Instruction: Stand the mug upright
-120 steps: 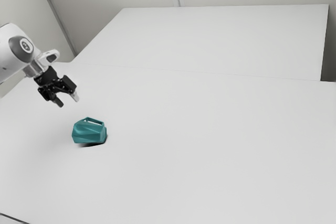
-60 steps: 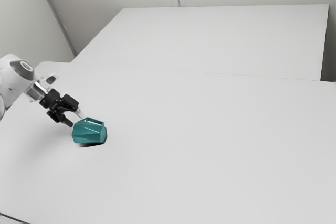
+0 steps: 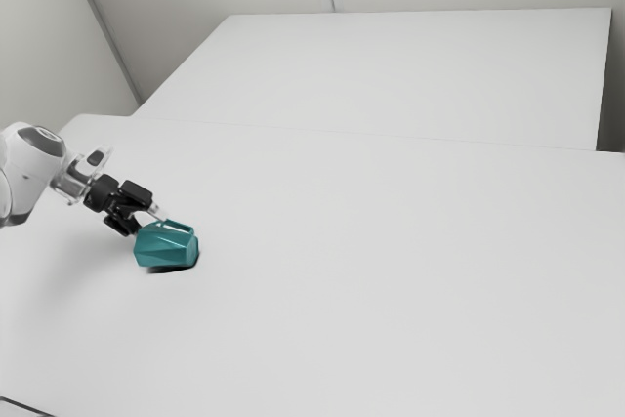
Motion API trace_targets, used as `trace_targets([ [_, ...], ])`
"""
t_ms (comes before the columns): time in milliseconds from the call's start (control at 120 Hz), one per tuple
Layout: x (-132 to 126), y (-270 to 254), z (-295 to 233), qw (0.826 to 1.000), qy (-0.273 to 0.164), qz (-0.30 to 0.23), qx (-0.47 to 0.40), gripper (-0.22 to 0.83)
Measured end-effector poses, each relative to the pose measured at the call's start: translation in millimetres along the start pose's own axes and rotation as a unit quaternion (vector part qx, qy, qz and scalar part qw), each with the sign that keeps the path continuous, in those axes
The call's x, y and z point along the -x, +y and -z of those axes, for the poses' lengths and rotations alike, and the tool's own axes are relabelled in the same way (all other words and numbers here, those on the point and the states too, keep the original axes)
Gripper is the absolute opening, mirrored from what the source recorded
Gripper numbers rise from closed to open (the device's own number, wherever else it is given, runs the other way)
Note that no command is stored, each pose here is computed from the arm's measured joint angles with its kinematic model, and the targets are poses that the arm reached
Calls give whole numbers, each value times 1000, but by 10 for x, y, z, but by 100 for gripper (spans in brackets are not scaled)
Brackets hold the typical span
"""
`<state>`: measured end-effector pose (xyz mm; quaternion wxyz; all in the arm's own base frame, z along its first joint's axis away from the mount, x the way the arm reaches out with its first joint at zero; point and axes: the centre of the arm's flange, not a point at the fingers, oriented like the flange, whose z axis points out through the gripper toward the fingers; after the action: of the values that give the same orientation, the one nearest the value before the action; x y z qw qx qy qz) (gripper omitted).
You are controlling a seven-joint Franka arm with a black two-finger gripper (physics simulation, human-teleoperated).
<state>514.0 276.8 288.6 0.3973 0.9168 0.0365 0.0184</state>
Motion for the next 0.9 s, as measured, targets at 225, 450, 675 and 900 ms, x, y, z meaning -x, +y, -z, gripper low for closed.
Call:
trace_targets([
  [225, 91, -56, -83, 999, 10, 1, 32, 41],
  [450, 104, -29, -147, 998, 17, -6, 54, 17],
  [675, 99, 19, -147, 997, 26, -19, 68, -2],
  [900, 53, 98, -190, 996, 28, -33, 76, -12],
])
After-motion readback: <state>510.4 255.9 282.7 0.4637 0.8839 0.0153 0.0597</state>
